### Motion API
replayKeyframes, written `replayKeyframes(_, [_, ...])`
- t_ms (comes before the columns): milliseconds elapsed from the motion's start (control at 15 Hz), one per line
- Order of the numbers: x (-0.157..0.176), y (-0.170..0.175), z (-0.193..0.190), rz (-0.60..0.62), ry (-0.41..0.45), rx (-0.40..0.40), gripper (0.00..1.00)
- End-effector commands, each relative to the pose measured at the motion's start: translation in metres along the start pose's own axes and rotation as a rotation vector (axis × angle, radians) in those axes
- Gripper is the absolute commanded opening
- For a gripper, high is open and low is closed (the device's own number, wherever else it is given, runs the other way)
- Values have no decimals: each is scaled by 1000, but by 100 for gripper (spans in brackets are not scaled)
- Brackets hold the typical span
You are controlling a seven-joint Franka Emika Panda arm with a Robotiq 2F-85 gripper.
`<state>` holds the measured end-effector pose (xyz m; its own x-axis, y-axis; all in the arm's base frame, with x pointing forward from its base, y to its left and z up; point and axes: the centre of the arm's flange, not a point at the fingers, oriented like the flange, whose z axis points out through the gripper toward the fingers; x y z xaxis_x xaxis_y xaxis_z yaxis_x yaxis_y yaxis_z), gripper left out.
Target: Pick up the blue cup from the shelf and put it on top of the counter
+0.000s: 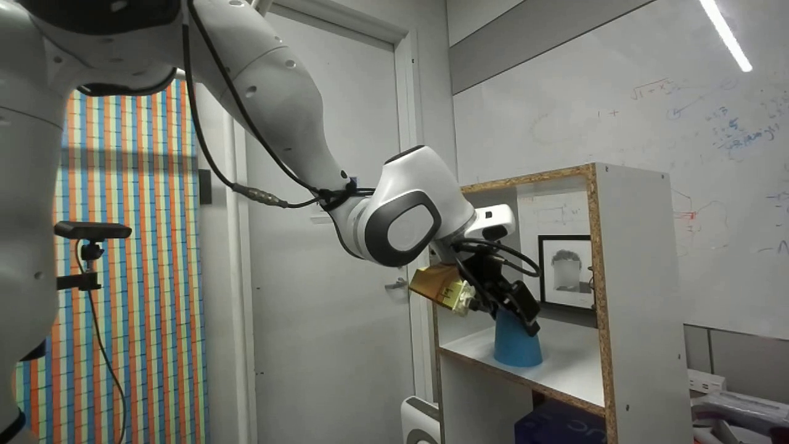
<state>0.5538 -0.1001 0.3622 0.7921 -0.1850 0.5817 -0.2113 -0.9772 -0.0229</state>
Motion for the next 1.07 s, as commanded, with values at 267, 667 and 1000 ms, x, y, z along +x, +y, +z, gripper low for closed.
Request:
replayKeyframes(267, [18,-16,-28,-3,-23,18,46])
replayKeyframes(667, [14,-38,-120,-18,-233,58,46])
replayKeyframes(1000, [32,-58,-216,-22,-412,82,46])
